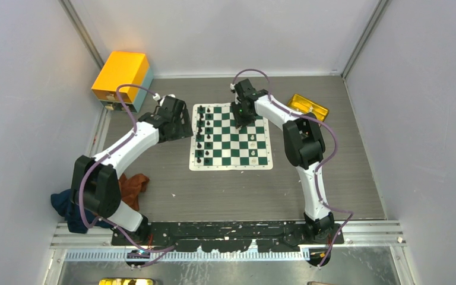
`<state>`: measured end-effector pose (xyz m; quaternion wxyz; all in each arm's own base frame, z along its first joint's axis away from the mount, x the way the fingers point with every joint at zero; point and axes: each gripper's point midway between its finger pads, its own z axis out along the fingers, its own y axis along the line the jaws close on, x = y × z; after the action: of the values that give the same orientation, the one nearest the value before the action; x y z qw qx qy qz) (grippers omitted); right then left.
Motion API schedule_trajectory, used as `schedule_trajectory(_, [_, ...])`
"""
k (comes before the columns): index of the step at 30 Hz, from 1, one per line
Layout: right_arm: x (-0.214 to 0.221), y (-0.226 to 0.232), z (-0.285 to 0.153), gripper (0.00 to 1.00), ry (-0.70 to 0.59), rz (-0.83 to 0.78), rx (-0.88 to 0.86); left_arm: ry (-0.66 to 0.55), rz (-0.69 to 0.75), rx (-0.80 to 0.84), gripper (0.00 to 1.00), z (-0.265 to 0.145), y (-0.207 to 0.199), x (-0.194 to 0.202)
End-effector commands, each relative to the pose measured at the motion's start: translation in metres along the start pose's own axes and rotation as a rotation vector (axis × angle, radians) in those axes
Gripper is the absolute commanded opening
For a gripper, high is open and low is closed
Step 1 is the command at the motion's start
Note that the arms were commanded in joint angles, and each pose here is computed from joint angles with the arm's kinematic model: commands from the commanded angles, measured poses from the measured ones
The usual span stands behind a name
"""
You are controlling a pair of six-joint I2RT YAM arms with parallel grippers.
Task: Set up the chess pieces on the board
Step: Pick up the chess piece from the chessboard.
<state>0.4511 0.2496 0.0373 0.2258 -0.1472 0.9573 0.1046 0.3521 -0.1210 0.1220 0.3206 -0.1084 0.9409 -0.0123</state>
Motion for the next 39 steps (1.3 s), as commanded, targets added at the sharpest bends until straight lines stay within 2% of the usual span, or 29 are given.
schedule_trajectory(1, [-0.020,0.008,-0.011,0.35,-0.050,-0.025,-0.019,-0.062,-0.025,0.028,0.84,-0.001,-0.009,-0.023])
schedule_trajectory(13, [-0.017,0.008,-0.005,0.23,-0.032,-0.026,-0.018,-0.058,-0.028,0.026,0.84,-0.001,-0.005,-0.022])
schedule_trajectory(20, [-0.016,0.009,-0.006,0.11,-0.033,-0.029,-0.013,-0.057,-0.031,0.025,0.84,-0.002,-0.003,-0.020])
schedule_trajectory(26, [-0.017,0.010,-0.016,0.08,-0.053,-0.034,-0.003,-0.060,-0.033,0.025,0.84,-0.004,-0.001,-0.020])
schedule_trajectory(39, [-0.016,-0.007,-0.042,0.08,-0.088,-0.029,0.087,-0.062,-0.047,0.030,0.84,-0.007,0.000,-0.017])
